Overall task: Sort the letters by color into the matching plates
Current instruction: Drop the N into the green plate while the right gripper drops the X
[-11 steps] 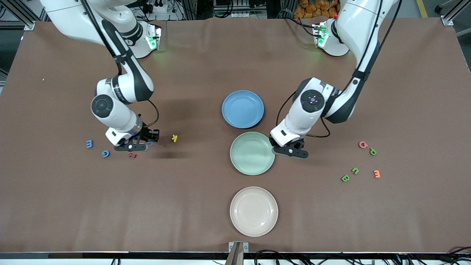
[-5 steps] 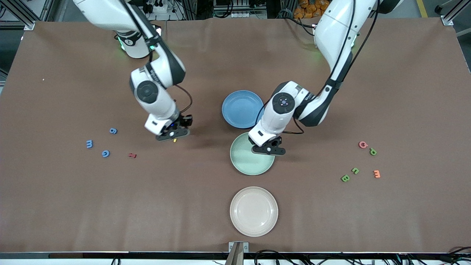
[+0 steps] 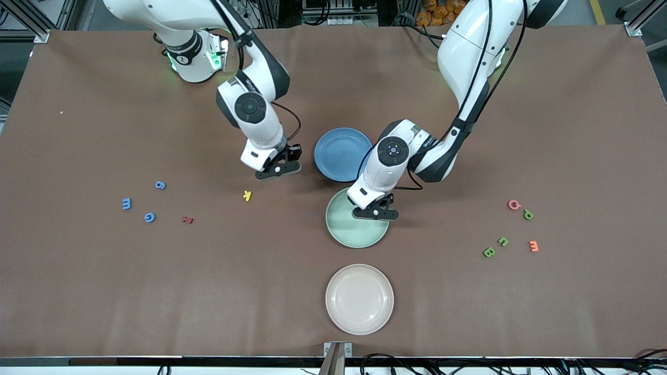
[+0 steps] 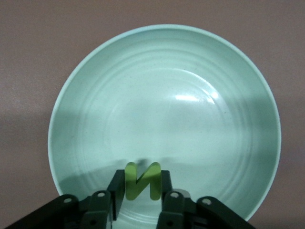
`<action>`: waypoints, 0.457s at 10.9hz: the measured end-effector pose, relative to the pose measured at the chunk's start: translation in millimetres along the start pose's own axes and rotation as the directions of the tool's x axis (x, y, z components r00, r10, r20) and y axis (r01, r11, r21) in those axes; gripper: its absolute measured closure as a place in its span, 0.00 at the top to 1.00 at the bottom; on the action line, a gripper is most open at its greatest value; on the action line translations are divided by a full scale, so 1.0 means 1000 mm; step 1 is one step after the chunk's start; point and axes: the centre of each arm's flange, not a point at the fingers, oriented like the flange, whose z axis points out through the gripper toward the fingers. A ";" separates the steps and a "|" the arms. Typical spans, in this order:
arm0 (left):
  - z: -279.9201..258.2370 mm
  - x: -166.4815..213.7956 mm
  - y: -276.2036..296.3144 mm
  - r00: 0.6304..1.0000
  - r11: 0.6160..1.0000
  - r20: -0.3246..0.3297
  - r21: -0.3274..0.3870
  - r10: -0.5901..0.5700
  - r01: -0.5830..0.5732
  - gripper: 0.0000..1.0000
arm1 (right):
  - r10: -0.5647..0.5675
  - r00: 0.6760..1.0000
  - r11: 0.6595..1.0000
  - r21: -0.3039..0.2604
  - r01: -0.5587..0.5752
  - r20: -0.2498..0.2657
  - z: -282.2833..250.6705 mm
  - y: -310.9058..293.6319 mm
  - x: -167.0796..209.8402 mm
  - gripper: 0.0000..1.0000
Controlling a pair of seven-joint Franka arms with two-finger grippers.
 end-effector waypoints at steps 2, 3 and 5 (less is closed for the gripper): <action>-0.004 0.006 -0.001 1.000 1.000 -0.020 0.008 0.006 -0.006 0.59 | 0.012 1.000 1.000 0.001 -0.012 -0.002 0.001 -0.027 -0.009 0.41; -0.010 0.012 -0.002 0.999 1.000 -0.040 0.015 0.016 -0.015 0.73 | 0.023 1.000 1.000 0.008 -0.023 -0.011 -0.001 -0.046 -0.011 0.41; -0.031 0.032 -0.016 0.997 1.000 -0.072 0.024 0.001 0.001 0.99 | 0.024 0.999 0.999 0.023 -0.023 -0.024 -0.008 -0.083 -0.007 0.41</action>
